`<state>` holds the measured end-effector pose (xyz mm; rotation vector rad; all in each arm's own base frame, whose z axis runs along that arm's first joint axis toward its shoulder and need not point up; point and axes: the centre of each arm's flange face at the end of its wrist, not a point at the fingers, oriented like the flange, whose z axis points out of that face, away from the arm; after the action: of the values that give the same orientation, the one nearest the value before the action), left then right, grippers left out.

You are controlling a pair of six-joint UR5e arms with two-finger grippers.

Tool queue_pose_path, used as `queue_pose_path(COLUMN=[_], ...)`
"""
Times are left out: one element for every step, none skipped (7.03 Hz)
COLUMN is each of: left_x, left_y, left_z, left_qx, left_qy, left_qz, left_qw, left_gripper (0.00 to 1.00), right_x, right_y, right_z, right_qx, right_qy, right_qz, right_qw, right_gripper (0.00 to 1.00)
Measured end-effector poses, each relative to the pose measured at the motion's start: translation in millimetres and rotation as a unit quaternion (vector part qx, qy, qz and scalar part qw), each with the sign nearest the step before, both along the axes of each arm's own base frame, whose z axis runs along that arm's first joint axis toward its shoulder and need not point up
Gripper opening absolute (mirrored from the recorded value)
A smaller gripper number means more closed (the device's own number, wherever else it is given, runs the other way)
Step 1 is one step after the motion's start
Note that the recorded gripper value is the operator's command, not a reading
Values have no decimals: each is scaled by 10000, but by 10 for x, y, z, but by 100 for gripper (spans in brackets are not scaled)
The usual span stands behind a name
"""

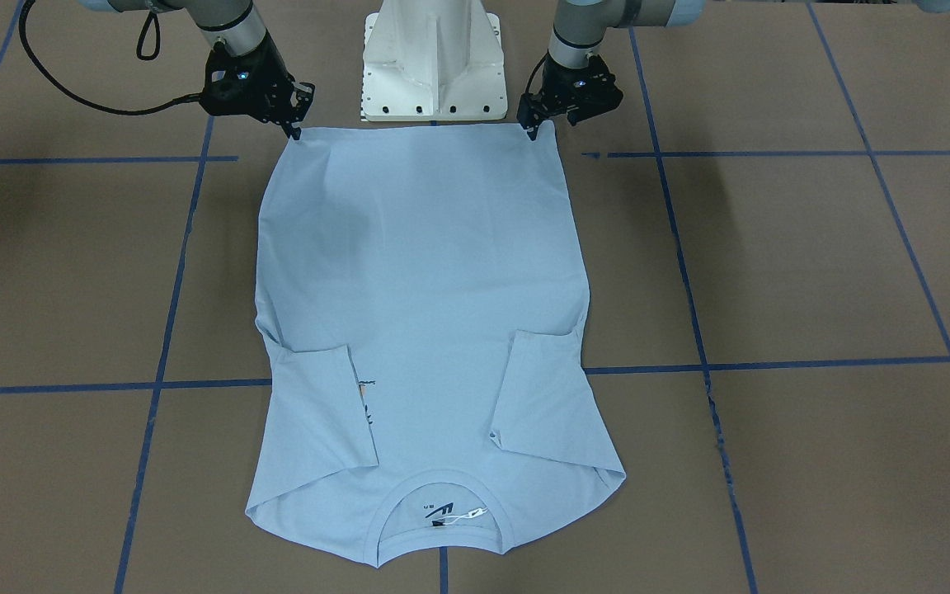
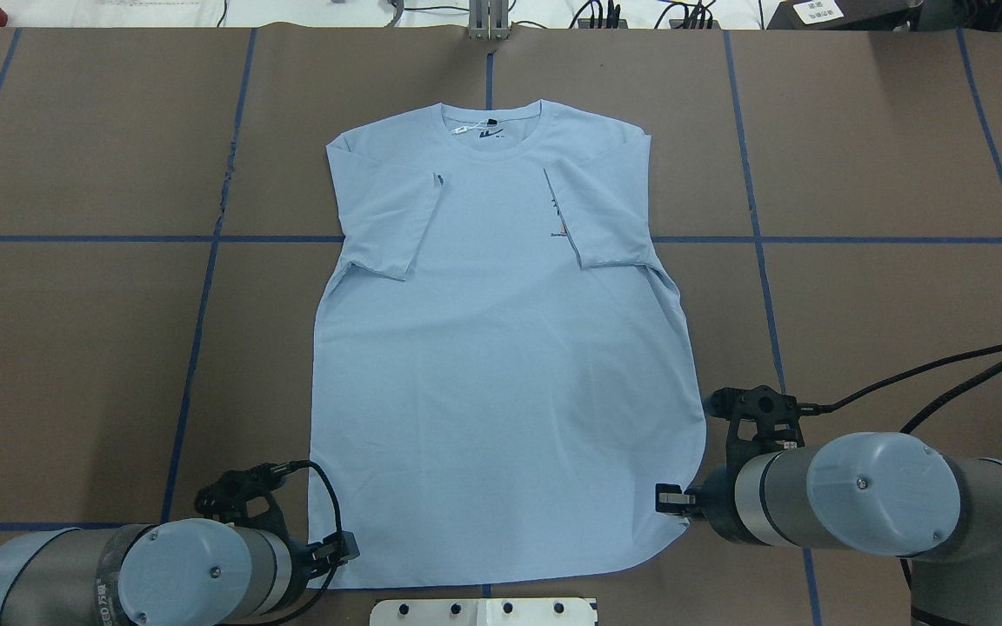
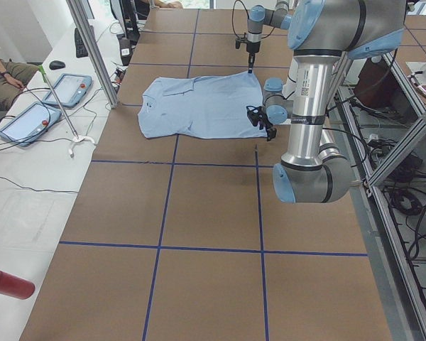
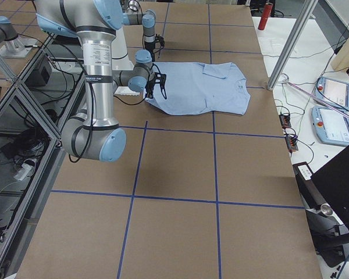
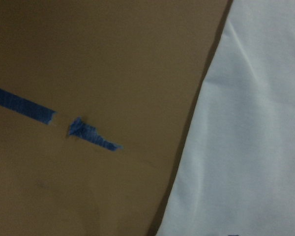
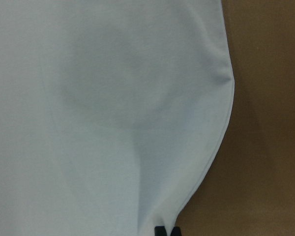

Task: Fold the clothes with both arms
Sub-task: 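Grasp the hem corners with both grippers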

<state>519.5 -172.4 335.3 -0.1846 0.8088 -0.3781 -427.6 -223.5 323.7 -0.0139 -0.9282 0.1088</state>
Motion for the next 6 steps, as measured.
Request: queue_pose_path(left_x=[9,13,12,8,8,11], left_y=[11,15,18,19,28,37], left_z=[14,13,-4,-26,-41,-44], left_qx=[-38,-61,-69,-71,-76,-82], left_qy=[-16,-16,0,4,-28,-73], left_qz=[-23,-40,-46,-47,-39,-29], left_qw=[10000,10000,10000,10000,10000,9999], left_gripper=[52,42,30,18,8,2], right_x=[12,24,31,36,37,38], right_y=[-18,-38,-50,-56,-58,-60], right_z=[-15,-33,-41,-42,-40,-36], right_qx=[-2,-5,-6,-6,-6,-7], right_qy=[-17,-38,-46,-46,-42,-37], right_qz=[15,32,41,45,45,47], right_qw=[10000,10000,10000,10000,10000,10000], right_gripper=[0,0,0,0,0,0])
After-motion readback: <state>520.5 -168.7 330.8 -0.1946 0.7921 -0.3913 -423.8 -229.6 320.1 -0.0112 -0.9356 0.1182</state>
